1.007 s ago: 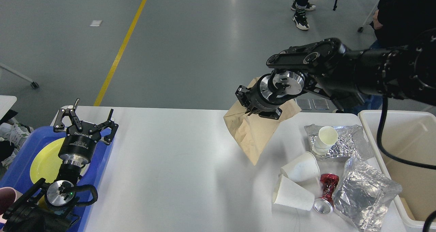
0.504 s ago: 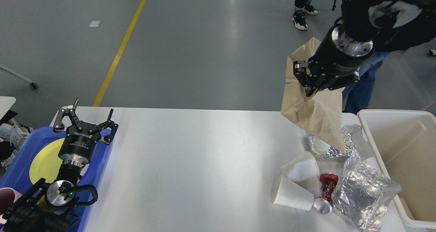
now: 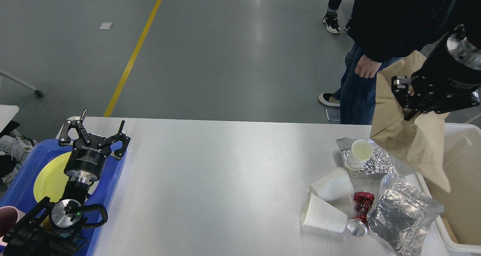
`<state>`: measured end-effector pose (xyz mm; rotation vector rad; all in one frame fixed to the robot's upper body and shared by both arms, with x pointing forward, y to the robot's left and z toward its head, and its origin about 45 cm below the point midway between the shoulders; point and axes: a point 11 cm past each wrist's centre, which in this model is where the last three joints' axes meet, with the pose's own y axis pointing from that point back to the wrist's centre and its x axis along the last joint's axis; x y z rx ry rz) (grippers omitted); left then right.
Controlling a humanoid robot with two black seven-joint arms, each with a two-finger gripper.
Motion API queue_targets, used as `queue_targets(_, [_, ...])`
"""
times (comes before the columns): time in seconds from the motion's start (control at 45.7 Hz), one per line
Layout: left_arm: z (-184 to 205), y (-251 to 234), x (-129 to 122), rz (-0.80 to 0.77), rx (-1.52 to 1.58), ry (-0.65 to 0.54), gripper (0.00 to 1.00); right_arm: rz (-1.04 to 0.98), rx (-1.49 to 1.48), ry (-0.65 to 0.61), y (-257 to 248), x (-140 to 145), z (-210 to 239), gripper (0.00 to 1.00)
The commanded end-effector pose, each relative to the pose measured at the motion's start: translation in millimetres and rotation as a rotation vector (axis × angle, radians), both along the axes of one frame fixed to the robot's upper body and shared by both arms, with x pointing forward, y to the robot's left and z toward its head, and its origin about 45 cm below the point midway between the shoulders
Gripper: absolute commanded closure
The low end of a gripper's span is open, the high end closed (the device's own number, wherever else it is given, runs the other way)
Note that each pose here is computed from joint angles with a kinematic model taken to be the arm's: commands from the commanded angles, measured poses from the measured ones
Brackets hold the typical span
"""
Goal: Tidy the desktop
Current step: 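Lift the brown paper bag and carry it into the white bin, then release the bag in the bin and raise the right gripper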
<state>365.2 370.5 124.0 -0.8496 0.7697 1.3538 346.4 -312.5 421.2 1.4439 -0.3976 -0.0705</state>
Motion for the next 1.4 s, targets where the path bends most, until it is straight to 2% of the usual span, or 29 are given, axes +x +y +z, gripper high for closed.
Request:
queue_targets(0.0, [0, 1, 0, 0.002, 0.001, 0.002, 0.04, -0.074, 0.006, -0.022, -47, 0, -13, 1.00])
queue_targets(0.241, [0, 0, 0, 0.000, -0.001, 0.000, 0.04, -0.235, -0.077, -0.079, -139, 7, -70, 1.00])
queue_targets(0.482, [0, 0, 0, 0.000, -0.001, 0.000, 0.04, -0.305, -0.116, -0.186, -206, 23, -160, 1.00])
queue_targets(0.635, [0, 0, 0, 0.000, 0.000, 0.000, 0.04, -0.363, -0.164, -0.249, -239, 10, -223, 1.00])
queue_targets(0.744, [0, 0, 0, 0.000, -0.001, 0.000, 0.04, -0.368, -0.271, -0.312, -266, 0, -245, 1.00])
queue_targets(0.941, [0, 0, 0, 0.000, 0.000, 0.000, 0.04, -0.277, -0.385, -0.355, -258, -27, -315, 1.00])
queue_targets(1.138, [0, 0, 0, 0.000, 0.000, 0.000, 0.04, -0.241, -0.452, -0.418, -251, -52, -349, 1.00])
queue_targets(1.204, [0, 0, 0, 0.000, 0.000, 0.000, 0.04, -0.229, -0.469, -0.444, -251, -53, -352, 1.00])
queue_targets(1.379, [0, 0, 0, 0.000, 0.000, 0.000, 0.04, -0.223, -0.465, -0.428, -247, -60, -361, 1.00])
